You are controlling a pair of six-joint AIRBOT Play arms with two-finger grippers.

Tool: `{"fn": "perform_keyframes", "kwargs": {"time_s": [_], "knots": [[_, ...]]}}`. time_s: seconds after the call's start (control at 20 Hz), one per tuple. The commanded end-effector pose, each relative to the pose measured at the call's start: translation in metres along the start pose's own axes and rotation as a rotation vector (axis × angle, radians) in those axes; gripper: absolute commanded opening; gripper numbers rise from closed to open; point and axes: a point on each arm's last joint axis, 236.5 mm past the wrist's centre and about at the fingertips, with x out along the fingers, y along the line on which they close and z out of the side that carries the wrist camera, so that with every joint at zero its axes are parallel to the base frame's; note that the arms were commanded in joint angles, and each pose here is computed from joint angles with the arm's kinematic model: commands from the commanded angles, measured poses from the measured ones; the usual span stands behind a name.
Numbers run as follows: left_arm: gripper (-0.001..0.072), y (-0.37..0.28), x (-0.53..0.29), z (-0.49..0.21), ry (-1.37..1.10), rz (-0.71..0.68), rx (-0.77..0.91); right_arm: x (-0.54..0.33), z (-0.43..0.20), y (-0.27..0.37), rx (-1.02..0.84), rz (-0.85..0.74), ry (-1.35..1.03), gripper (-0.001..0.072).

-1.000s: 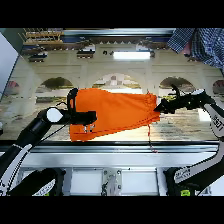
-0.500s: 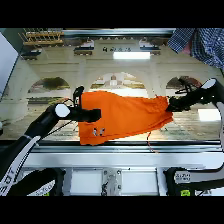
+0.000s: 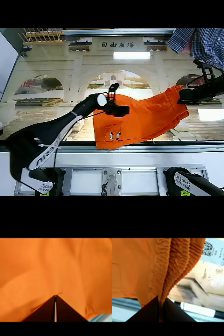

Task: Fold the clothes and pants, and hang the long-sleeved shirts on hangers.

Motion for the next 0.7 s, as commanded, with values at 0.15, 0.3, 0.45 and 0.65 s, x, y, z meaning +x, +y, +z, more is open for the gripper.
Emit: {"fn": "perform_keyframes", "kwargs": {"time_s": [0.15, 0.3, 0.45, 0.65], "knots": [[0.0005, -0.04, 0.064, -0.012, 0.118, -0.027, 0.072, -0.034, -0.003, 0.073, -0.176, 0.026, -0.089, 0.0014], [0.0005, -0.044, 0.075, -0.011, 0.141, -0.031, 0.071, -0.034, -0.004, 0.089, -0.223, 0.041, -0.089, 0.0014], [0.0006, -0.046, 0.068, 0.003, 0.116, -0.04, 0.063, -0.033, -0.006, 0.097, -0.249, 0.05, -0.082, 0.0014], [0.0006, -0.023, 0.017, 0.048, 0.039, -0.026, 0.055, -0.031, -0.009, 0.113, -0.283, 0.082, -0.078, 0.0014]]}}
